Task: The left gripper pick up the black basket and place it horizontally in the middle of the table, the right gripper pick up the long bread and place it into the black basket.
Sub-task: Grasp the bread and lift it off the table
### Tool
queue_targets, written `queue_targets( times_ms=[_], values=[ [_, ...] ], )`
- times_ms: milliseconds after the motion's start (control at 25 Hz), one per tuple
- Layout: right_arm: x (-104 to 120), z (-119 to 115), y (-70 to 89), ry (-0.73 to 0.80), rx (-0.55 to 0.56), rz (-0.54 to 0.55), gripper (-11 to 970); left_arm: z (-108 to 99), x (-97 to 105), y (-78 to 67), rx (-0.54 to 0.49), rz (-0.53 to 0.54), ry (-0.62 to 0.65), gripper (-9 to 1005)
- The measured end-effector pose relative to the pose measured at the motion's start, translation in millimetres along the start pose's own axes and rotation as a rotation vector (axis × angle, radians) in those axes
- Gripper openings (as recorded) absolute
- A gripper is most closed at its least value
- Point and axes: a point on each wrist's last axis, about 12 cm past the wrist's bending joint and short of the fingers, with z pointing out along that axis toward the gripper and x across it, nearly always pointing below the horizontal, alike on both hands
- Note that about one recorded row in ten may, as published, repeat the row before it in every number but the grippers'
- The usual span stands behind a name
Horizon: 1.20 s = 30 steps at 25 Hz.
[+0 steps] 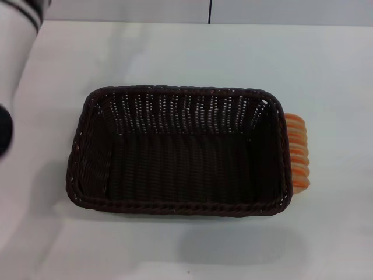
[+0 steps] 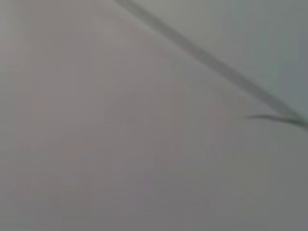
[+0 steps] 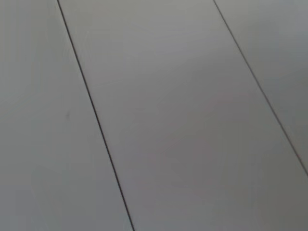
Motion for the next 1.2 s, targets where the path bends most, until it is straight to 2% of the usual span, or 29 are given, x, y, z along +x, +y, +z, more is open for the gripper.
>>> queue_targets(
  times_ms=[40,80,120,160,200,280,360,400,440,480,520,640,720,800,880,1200],
  values=[
    [0.7,0.9,1.6,0.006,-0.019,-0.002,820,-13.1,13.0,-1.3,-0.191,-0.026,-0.023,791],
    [2.1,2.9,4.9,0.016,-0.053,-0.017,820,-22.0,25.3,-5.7,-0.251,-0.060,-0.022,790],
    [2.1,2.9,4.9,0.016,-0.053,-0.017,820,-22.0,25.3,-5.7,-0.251,-0.060,-0.022,790],
    [3.1,4.3,7.4,0.021,-0.073,-0.031,819,-33.8,40.6,-9.0,-0.315,-0.129,-0.033,790],
    [4.7,5.6,11.4,0.027,-0.101,-0.051,819,-50.0,64.9,-9.8,-0.366,-0.296,-0.040,790],
    [8.5,7.5,23.0,0.039,-0.177,-0.087,818,-63.4,90.4,-12.7,-0.374,-0.462,-0.011,790],
    [9.8,8.1,27.1,0.045,-0.205,-0.089,818,-63.4,90.4,-12.7,-0.374,-0.462,-0.011,790],
    [11.3,9.0,31.0,0.051,-0.231,-0.088,817,-71.0,104.3,-13.8,-0.381,-0.535,0.006,790],
    [12.7,9.4,34.2,0.058,-0.251,-0.082,817,-71.0,104.3,-13.8,-0.381,-0.535,0.006,790],
    [16.7,10.0,41.0,0.084,-0.289,-0.066,817,-95.0,138.6,-14.5,-0.416,-0.722,0.025,790],
    [16.7,10.0,41.0,0.084,-0.289,-0.066,816,-110.0,153.5,-14.6,-0.442,-0.795,0.029,790],
    [23.5,9.3,48.7,0.134,-0.335,-0.060,816,-120.6,162.2,-15.5,-0.457,-0.833,0.037,790],
    [29.2,7.8,53.1,0.177,-0.363,-0.065,815,-137.2,174.3,-18.3,-0.478,-0.824,0.081,790],
    [34.9,6.6,57.6,0.221,-0.387,-0.060,814,-137.2,174.3,-18.3,-0.478,-0.824,0.081,790],
    [41.5,6.7,63.8,0.272,-0.423,-0.054,814,-146.6,179.4,-20.8,-0.482,-0.810,0.111,789],
    [64.3,10.0,89.1,0.430,-0.529,-0.047,811,-145.0,178.6,-25.0,-0.460,-0.775,0.126,789]
  ],
)
